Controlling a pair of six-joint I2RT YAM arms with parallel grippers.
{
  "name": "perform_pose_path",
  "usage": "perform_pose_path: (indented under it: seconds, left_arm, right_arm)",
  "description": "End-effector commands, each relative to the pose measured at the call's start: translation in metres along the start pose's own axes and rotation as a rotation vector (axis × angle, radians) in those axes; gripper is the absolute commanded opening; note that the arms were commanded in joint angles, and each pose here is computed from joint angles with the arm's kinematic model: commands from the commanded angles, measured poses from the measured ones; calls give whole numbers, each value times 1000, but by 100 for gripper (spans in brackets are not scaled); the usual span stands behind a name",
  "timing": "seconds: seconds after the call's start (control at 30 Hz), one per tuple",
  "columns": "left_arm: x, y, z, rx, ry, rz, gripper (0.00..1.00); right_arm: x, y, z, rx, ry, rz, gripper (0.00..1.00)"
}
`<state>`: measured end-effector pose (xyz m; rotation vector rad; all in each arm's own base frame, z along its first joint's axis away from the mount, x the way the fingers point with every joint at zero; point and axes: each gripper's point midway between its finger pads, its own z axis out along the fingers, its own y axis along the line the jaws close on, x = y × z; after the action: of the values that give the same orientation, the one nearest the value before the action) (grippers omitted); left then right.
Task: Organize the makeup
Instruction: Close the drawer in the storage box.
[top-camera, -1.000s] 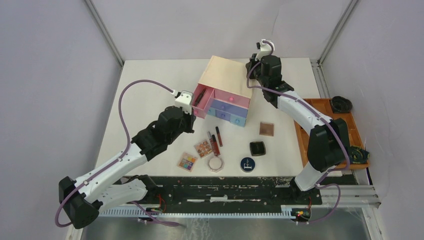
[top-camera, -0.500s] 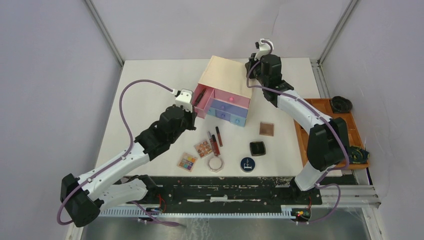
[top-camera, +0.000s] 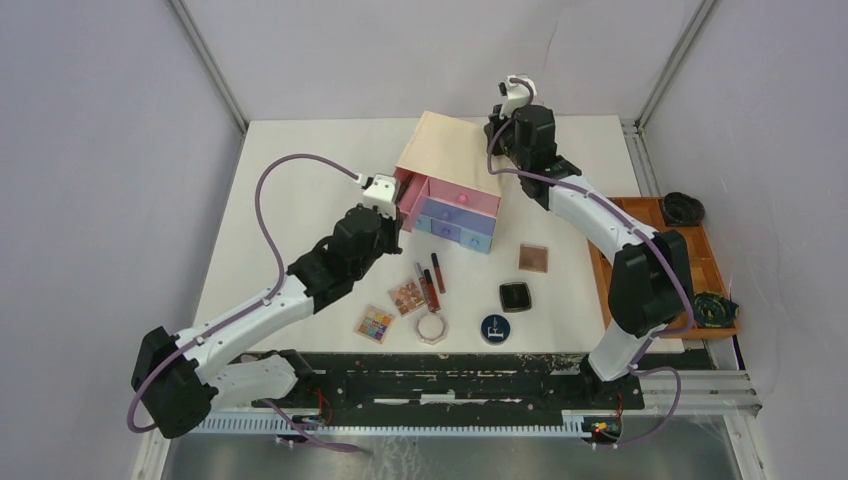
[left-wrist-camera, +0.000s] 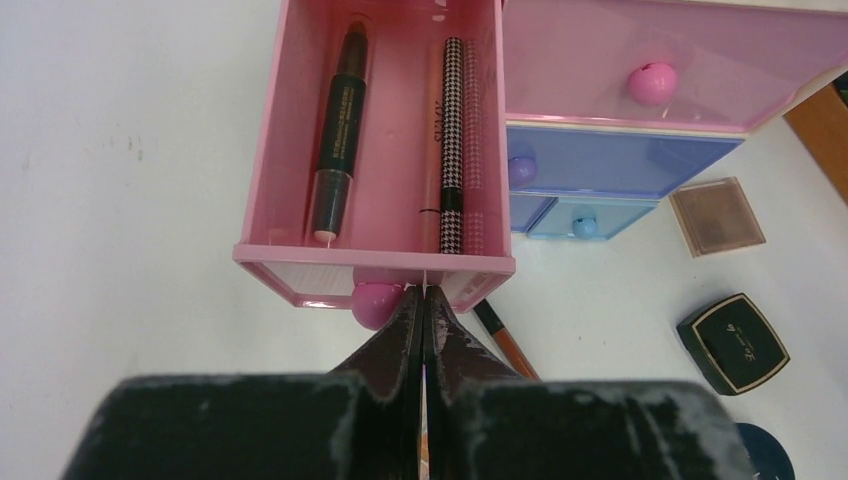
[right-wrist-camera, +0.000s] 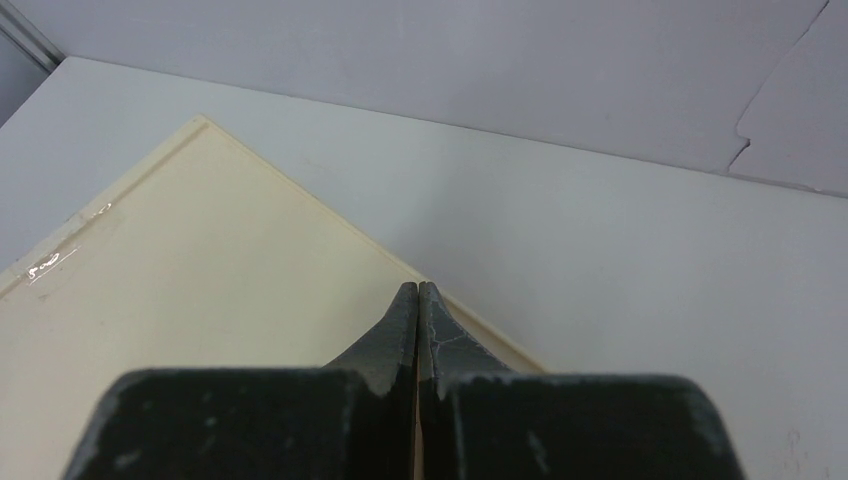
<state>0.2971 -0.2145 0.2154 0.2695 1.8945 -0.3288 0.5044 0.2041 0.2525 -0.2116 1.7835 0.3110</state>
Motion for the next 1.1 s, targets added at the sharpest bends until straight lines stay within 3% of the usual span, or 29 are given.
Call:
perform_pose_path:
  seconds: [0.0, 0.47, 1.07]
  left_arm:
    - [-40, -2, 8, -16, -122, 13, 3]
    - [-74, -10, 35, -47, -205, 102, 3]
    - [-82, -7, 69, -115, -299, 117, 3]
  right_arm:
    - [179, 0, -35, -17, 597, -69, 1]
    - [182, 8, -34, -35, 609, -90, 1]
    - [185, 8, -32, -34, 613, -88, 1]
